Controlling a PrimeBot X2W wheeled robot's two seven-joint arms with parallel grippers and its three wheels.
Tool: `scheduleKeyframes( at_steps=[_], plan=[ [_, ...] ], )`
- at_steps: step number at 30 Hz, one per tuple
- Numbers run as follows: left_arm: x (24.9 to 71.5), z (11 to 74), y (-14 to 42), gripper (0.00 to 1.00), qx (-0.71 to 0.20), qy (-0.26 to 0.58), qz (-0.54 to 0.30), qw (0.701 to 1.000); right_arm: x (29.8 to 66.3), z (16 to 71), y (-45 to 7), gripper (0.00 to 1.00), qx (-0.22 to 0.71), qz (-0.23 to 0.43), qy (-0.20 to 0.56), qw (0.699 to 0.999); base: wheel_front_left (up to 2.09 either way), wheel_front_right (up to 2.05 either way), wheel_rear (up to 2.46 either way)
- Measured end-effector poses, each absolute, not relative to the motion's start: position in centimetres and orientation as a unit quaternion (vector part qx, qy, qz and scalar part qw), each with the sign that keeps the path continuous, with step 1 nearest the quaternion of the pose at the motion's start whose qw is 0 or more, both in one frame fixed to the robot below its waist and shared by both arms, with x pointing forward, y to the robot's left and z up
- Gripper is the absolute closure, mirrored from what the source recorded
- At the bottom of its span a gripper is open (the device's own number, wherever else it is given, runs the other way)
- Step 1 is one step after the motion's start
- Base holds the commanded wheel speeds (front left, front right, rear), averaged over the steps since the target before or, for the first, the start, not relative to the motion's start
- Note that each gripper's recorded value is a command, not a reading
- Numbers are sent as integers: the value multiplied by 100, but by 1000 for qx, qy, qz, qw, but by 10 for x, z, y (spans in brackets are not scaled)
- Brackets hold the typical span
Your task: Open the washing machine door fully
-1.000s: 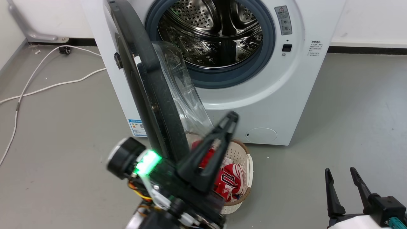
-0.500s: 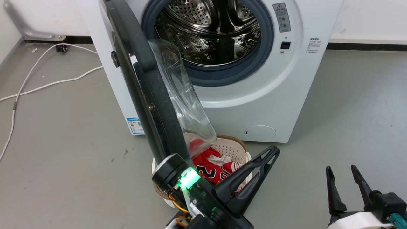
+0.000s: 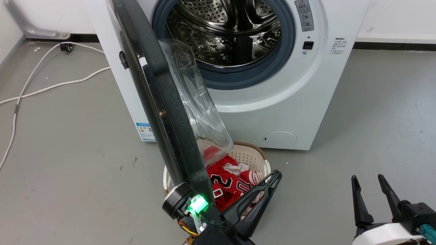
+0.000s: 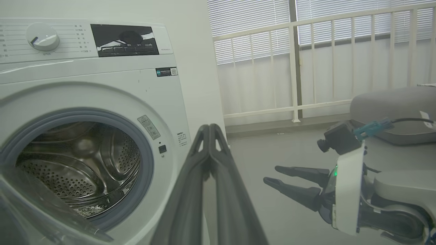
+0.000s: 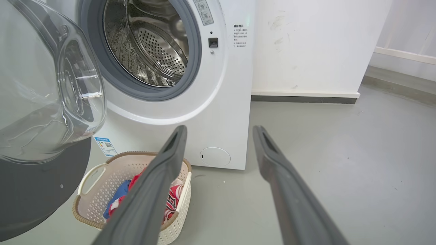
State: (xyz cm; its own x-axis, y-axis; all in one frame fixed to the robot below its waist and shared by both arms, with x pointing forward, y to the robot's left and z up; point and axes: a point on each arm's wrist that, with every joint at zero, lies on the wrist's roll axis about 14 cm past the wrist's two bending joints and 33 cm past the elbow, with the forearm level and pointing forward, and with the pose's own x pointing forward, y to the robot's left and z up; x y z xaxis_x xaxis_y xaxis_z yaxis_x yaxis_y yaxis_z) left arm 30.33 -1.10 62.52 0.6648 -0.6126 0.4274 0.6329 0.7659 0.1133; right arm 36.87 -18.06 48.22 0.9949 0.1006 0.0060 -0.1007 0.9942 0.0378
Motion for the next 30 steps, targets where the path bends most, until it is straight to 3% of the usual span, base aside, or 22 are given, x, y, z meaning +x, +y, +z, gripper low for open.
scheduleKeyframes(
  at_steps=[30],
  plan=[
    [329,516,12,100,-50,-47,-297,952,386,468,-188,0,14,40,19,999,0,0,0]
  ],
)
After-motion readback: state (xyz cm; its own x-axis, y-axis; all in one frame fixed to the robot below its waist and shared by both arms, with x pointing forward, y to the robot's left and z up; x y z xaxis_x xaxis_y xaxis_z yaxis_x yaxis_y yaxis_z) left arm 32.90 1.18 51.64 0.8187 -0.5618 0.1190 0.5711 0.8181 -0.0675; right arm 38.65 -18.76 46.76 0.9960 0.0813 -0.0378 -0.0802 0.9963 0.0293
